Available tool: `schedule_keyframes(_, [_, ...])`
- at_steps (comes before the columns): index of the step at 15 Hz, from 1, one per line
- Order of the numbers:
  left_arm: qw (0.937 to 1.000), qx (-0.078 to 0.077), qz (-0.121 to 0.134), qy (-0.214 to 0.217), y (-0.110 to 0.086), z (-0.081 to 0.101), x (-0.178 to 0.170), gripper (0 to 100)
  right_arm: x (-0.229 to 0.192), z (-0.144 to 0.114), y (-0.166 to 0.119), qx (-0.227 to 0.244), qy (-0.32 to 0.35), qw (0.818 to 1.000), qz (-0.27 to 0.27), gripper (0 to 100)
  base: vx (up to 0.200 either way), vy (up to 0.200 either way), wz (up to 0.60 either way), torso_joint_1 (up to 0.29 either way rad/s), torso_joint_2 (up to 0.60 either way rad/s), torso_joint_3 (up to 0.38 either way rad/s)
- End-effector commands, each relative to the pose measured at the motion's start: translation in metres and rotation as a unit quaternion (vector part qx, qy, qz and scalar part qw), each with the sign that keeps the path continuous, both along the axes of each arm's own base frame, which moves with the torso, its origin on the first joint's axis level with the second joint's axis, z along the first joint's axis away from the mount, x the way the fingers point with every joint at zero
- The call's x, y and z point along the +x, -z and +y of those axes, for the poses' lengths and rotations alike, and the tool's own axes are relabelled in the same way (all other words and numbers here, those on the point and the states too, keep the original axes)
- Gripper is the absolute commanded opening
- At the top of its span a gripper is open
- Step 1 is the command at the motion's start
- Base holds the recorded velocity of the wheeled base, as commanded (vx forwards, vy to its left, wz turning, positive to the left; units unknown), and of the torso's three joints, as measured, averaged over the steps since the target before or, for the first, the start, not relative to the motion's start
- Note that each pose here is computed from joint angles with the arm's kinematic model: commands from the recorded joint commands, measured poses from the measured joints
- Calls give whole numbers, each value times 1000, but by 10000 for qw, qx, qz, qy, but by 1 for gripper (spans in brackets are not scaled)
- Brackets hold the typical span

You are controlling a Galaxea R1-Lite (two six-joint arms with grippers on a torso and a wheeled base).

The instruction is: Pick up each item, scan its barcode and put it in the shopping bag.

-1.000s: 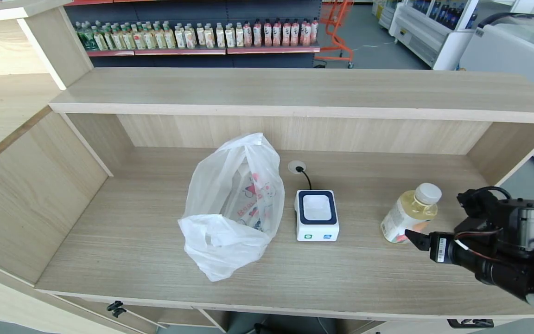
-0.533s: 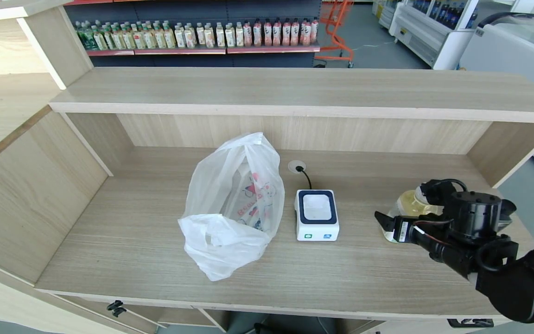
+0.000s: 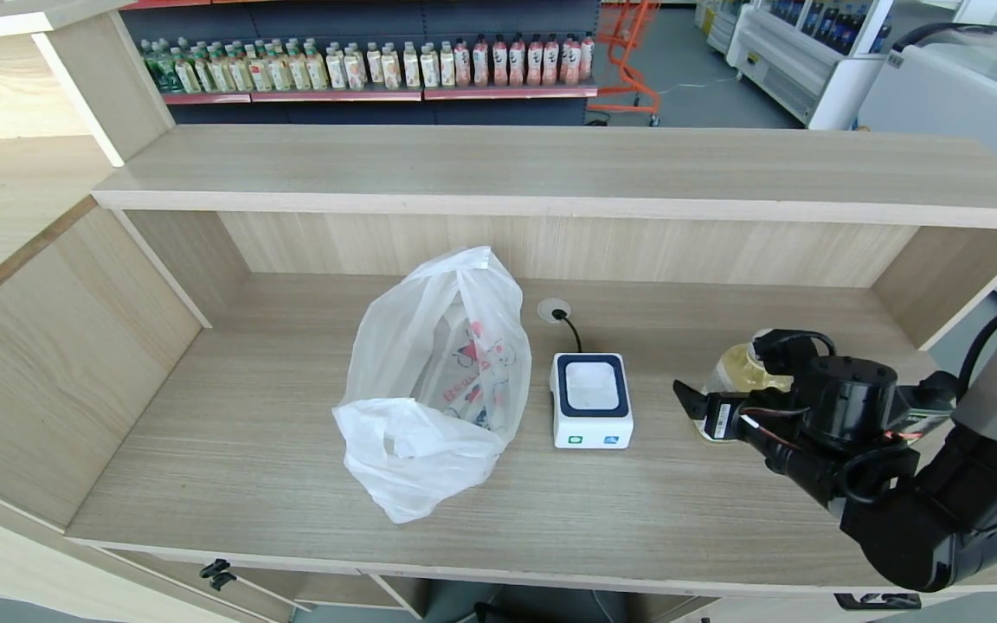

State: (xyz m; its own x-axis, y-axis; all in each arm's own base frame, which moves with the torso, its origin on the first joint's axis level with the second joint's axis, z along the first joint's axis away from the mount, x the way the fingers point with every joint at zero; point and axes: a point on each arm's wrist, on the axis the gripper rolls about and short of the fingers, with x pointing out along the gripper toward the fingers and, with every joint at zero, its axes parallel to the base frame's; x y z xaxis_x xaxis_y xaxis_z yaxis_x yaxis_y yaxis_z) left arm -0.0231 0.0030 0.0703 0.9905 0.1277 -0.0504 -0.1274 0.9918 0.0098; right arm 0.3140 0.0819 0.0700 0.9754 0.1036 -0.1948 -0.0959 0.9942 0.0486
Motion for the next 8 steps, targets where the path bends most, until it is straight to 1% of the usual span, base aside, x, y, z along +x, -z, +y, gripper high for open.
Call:
schedule_keyframes(1, [10000, 0, -1, -4, 0, 0, 0, 100, 5, 2, 3, -46, -27, 10000, -46, 100, 0, 0, 0, 0, 0, 0])
schedule_keyframes(4, [10000, 0, -1, -4, 0, 0, 0, 100, 8, 1, 2, -13, -256, 9993, -259, 100, 0, 0, 0, 0, 0, 0])
schedule_keyframes(5, [10000, -1, -1, 4, 0, 0, 0, 100, 10, -1, 4, -104, -287, 9992, -263, 0, 0, 0, 0, 0, 0, 0])
schedule_keyframes(6, [10000, 0, -1, -4, 0, 0, 0, 100, 12, -3, 5, -246, -273, 9989, -288, 0, 0, 0, 0, 0, 0, 0])
schedule_keyframes(8, [10000, 0, -1, -4, 0, 0, 0, 100, 14, -6, 6, -343, -252, 9986, -299, 0, 0, 0, 0, 0, 0, 0])
